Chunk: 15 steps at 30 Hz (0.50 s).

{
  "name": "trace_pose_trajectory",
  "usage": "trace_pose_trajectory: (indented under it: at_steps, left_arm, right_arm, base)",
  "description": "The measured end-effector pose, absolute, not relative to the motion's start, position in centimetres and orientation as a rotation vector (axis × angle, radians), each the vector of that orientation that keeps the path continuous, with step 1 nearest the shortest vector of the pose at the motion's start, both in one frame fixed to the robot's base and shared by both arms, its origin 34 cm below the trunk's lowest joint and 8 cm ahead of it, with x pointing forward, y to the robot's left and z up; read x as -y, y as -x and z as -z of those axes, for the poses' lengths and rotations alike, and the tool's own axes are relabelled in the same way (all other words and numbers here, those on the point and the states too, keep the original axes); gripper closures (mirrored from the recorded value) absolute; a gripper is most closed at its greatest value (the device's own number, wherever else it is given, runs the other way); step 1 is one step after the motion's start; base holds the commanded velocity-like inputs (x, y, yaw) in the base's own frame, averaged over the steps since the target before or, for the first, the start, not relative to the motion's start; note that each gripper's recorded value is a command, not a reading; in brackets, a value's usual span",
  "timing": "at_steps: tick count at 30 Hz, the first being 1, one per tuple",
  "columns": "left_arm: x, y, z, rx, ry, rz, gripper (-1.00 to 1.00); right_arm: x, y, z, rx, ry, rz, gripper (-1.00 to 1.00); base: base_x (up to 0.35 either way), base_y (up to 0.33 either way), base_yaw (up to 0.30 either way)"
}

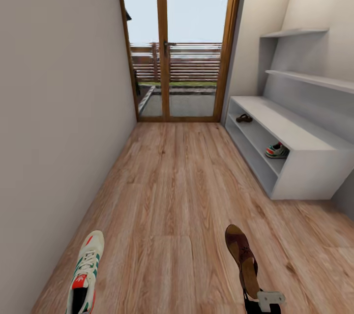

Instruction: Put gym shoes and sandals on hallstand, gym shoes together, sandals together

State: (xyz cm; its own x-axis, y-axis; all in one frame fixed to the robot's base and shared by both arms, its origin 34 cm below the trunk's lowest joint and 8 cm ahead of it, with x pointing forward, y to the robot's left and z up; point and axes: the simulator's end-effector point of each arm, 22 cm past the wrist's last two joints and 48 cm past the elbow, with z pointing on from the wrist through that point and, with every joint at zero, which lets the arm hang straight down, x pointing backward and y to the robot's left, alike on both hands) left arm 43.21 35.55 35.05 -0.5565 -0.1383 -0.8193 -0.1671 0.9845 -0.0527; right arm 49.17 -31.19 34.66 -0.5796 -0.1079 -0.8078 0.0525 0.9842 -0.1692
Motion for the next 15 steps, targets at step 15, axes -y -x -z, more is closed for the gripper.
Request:
trace_pose_trajectory:
  at_steps: [15]
  left_arm:
    - [-35.53,-43.22,-35.05,-2.168,0.213,-0.038,1.0]
  right_arm:
    - [31.18,-49.16,-34.65,-2.179,0.039,0.215,1.0]
  base:
    - [0.34,0.0,0.0]
